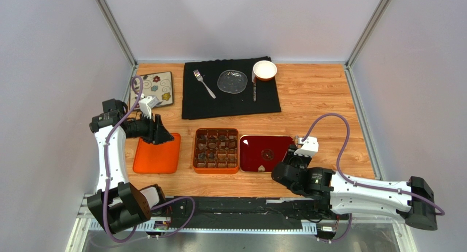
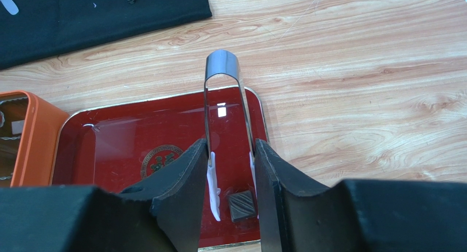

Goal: Pack the chocolate
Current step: Pick up the fake chocolate from the plate.

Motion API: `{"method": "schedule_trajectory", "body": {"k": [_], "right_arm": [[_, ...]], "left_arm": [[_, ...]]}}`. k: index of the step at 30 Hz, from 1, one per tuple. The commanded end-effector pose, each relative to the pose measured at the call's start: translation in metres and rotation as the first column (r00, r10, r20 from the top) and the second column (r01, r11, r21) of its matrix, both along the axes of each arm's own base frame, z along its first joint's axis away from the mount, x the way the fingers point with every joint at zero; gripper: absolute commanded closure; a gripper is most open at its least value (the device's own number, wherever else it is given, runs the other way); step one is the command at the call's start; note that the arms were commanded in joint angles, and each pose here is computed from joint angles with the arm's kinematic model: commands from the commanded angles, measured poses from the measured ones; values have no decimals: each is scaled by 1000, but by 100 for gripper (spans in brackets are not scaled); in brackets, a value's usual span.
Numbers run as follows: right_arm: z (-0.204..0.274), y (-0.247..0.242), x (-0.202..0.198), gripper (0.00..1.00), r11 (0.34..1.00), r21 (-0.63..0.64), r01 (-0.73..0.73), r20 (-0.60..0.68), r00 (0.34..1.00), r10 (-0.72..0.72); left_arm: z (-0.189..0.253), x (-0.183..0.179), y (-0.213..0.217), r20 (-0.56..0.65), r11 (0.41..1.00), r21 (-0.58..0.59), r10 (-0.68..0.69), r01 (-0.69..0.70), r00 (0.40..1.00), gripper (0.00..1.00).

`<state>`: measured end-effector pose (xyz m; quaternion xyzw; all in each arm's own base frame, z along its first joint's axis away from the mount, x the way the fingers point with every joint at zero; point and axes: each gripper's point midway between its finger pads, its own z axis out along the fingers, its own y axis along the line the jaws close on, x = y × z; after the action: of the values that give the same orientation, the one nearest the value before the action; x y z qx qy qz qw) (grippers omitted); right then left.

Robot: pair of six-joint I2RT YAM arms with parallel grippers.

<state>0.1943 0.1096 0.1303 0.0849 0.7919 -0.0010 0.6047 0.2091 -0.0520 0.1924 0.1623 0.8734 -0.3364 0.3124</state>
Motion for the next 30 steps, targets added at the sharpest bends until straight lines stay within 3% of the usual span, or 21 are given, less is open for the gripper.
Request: {"method": "schedule_trajectory", "body": {"k": [1,22,30], "right_arm": [[4,3,4,62,996,86,34,43,998,-38],[-1,1,5,69,996,78,53,59,997,-58],[32,11,14,75,996,86,29,144,989,-41]], "left_arm": [[11,5,2,57,1000,5,-14,13,998,47],[6,1,2,48,1000,11,-16,16,999,48],[5,1,2,48,1000,16,-18,17,999,48]]}}
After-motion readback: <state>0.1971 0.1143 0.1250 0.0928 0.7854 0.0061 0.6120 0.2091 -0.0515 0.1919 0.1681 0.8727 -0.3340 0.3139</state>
